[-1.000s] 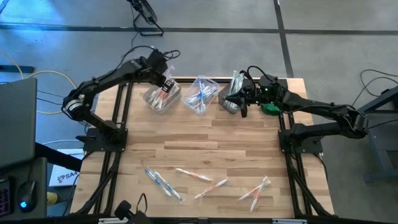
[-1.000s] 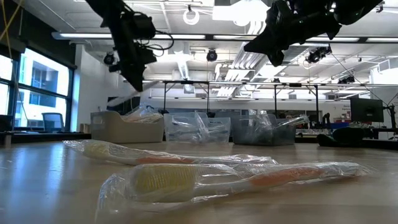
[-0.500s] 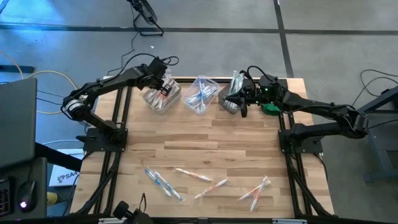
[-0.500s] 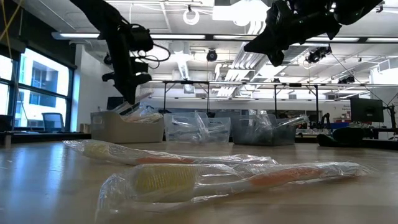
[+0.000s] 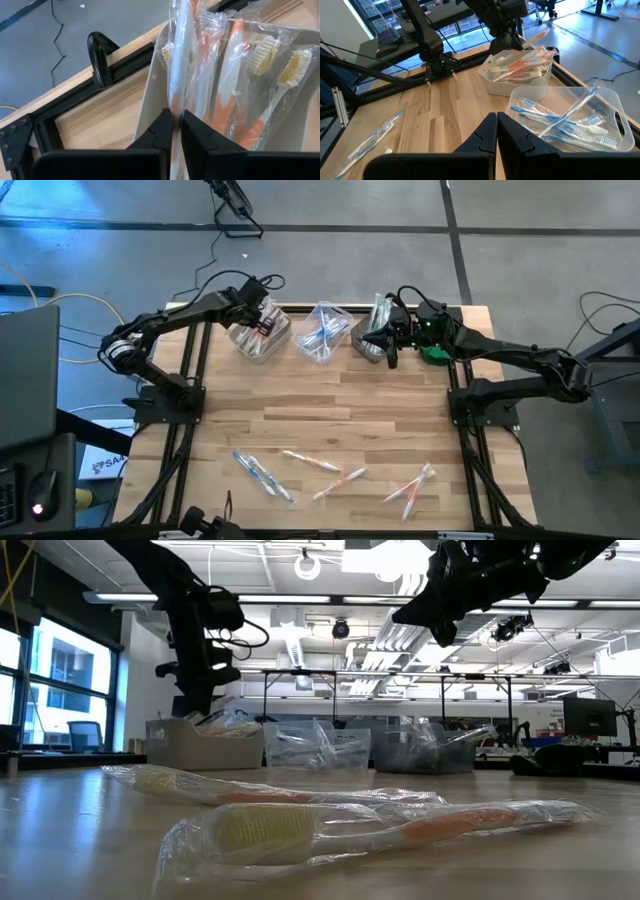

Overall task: Pick & Place Toothbrushes
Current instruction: Put the orange toothbrush into the white bin, then put the blue toothbrush into the clear bin

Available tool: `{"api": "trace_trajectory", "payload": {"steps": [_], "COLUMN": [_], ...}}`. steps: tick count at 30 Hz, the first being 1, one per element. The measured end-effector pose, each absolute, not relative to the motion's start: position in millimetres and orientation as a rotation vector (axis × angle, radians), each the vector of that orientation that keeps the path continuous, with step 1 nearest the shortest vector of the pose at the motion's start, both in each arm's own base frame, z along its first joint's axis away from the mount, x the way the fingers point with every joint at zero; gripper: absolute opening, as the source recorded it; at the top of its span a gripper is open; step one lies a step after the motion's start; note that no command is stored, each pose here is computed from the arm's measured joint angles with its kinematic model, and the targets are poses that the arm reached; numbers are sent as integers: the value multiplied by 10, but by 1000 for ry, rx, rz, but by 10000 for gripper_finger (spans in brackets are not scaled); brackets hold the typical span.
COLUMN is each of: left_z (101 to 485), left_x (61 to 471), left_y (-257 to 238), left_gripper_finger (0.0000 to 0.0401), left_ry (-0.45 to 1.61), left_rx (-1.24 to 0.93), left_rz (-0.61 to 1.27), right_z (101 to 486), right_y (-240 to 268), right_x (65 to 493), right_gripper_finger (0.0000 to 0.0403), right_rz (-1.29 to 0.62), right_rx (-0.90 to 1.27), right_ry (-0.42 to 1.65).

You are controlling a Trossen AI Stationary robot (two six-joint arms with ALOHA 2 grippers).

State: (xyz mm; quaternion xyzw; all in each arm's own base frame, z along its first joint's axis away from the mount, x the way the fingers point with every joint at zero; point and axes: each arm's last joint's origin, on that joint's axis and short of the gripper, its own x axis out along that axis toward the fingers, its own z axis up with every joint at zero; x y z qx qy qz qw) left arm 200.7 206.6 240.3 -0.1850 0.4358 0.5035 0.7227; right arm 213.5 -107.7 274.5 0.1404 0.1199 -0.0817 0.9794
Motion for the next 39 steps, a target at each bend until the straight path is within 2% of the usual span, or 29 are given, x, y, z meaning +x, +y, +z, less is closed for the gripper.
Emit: {"api": "trace_trajectory", "payload": {"steps": [6,13,17,27,34,39], "left_z": [2403,2404,2422,2779,3027,3200], "left_x": [2009,2010,2014,2052,2068,2055], "left_y": [2064,2065,2069,2066,1902,1684], "left_gripper_finger": [50,123,149,154,154,128], "left_ry": [960,960,957,961,910,840], "left_rx": [-411,-409,-408,-462,-395,-363], "left_rz": [1113,1112,1111,1018,941,904], "right_z": [2745,2744,2744,2745,2747,2743], "right_y": [-1076,-1076,-1076,-1073,-1052,-1051], "right_x": [2135,2135,2135,2135,2138,2137], "right_gripper_finger": [5,5,5,5,5,5], "right_rz": [-164,-163,-162,-152,-84,-83], "right_rx": [283,283,283,284,310,333], "right_ry": [242,243,243,243,243,247]}}
